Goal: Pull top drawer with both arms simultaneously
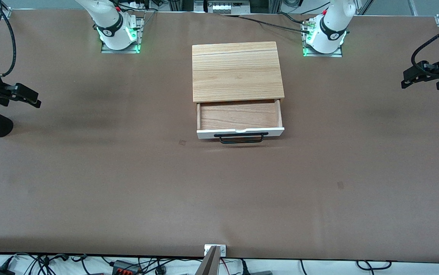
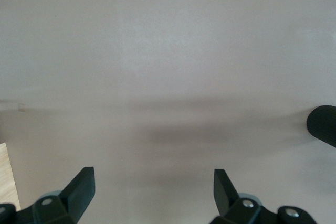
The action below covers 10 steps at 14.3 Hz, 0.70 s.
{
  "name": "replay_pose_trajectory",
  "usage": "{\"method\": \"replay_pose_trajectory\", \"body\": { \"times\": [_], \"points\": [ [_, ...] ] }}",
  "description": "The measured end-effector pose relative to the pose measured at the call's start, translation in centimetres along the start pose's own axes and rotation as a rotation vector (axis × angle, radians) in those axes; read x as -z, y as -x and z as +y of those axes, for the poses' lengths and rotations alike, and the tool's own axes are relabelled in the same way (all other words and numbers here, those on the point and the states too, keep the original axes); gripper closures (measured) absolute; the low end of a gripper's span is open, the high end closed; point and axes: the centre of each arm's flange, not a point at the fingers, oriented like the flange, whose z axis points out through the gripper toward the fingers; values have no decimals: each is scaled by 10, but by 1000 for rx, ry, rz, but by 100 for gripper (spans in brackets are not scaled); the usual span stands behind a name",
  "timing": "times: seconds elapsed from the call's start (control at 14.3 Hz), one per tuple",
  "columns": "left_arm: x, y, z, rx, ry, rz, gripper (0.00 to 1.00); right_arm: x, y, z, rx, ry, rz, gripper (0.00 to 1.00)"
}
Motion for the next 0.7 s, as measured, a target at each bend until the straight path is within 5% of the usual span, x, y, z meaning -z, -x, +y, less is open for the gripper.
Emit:
{"method": "replay_pose_trajectory", "body": {
  "times": [0.7],
  "points": [
    [0,0,0,0,0,0,0,-1,1,-1,4,0,-6,0]
  ]
}}
